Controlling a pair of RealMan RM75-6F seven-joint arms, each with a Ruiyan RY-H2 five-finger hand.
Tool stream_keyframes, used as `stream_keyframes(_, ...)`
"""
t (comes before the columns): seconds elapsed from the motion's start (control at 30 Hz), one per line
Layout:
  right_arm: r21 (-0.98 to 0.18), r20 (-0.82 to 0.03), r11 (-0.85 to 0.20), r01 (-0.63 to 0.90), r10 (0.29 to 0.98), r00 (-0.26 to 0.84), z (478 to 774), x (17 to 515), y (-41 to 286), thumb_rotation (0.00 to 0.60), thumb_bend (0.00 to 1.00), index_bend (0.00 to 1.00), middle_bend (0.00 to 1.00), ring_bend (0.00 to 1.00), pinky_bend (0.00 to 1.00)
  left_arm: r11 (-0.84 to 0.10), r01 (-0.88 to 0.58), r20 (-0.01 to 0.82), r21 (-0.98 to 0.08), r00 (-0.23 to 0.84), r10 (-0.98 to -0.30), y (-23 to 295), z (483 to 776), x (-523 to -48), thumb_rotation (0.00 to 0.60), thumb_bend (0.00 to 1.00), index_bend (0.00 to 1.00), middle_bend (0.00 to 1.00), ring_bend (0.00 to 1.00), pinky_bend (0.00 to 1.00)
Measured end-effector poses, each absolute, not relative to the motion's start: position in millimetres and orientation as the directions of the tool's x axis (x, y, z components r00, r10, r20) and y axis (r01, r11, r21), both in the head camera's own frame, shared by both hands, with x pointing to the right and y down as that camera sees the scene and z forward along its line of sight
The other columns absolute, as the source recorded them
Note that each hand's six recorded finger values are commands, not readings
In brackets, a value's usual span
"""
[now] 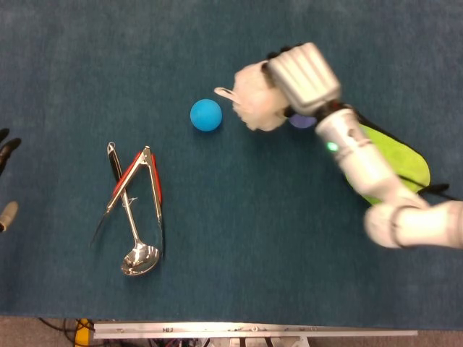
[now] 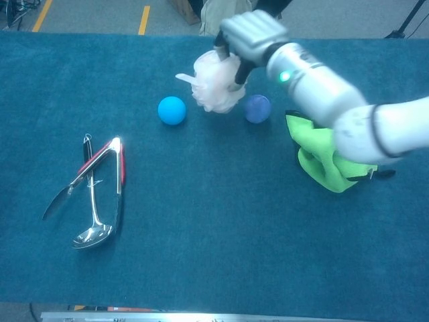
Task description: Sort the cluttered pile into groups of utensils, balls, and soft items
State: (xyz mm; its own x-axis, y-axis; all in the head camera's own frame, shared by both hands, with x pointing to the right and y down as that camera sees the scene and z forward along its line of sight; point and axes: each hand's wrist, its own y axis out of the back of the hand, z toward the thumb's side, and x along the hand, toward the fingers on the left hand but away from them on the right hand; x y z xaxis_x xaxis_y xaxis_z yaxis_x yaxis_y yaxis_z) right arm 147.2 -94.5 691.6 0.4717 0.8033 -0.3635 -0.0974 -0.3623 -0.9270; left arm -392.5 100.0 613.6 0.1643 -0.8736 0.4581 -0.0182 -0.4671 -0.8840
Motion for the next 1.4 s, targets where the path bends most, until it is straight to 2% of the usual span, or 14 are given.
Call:
stream_keyframes(0.13,-0.923,-0.361,-0.379,-0.071,0.785,0.504,662,181,-82,0.600,0.00,0.66,0.52,0.45,0.52,-0.478,-0.010,0.468,-0.879,0.176,-0.866,96,620,-387,0.600,0.35,0.00,0.02,0.00,0.07)
stream_keyframes(0.37,-0.896,-0.407,-0.436,-0.085,0.728,0.552,641,227,-55,0.600,0.00,0.66,0.52,0.45,0.52,-0.497,0.001,0.487,-0.868,0.197,-0.851,88,631,-375,0.600,0.35,0.00,0.02,0.00,0.07)
stream_keyframes(0.83,-0.835,-0.500,-0.520,-0.178,0.583,0.640,639,270,8,0.600,0.00,0.66,0.53,0.45,0.52,-0.510,0.008,0.499,-0.860,0.218,-0.839,84,640,-361,0.600,0.35,0.00,0.02,0.00,0.07)
stream_keyframes(1.0,-0.798,-0.562,-0.555,-0.237,0.541,0.626,647,294,26,0.600,0.00,0.66,0.53,0.45,0.52,-0.518,0.005,0.507,-0.855,0.217,-0.834,83,644,-361,0.600,0.35,0.00,0.02,0.00,0.07)
stream_keyframes(1.2,-0.781,-0.603,-0.545,-0.304,0.531,0.596,654,317,40,0.600,0.00,0.66,0.53,0.43,0.52,-0.525,0.003,0.511,-0.851,0.235,-0.827,81,648,-353,0.600,0.35,0.00,0.02,0.00,0.07)
stream_keyframes(1.3,-0.766,-0.625,-0.550,-0.332,0.518,0.583,661,323,47,0.600,0.00,0.62,0.51,0.40,0.50,-0.530,0.006,0.516,-0.848,0.244,-0.821,82,650,-351,0.600,0.35,0.00,0.02,0.00,0.07)
stream_keyframes(1.4,-0.747,-0.651,-0.557,-0.364,0.500,0.572,667,328,53,0.600,0.00,0.46,0.43,0.33,0.44,-0.531,0.007,0.517,-0.847,0.245,-0.820,83,650,-350,0.600,0.35,0.00,0.02,0.00,0.07)
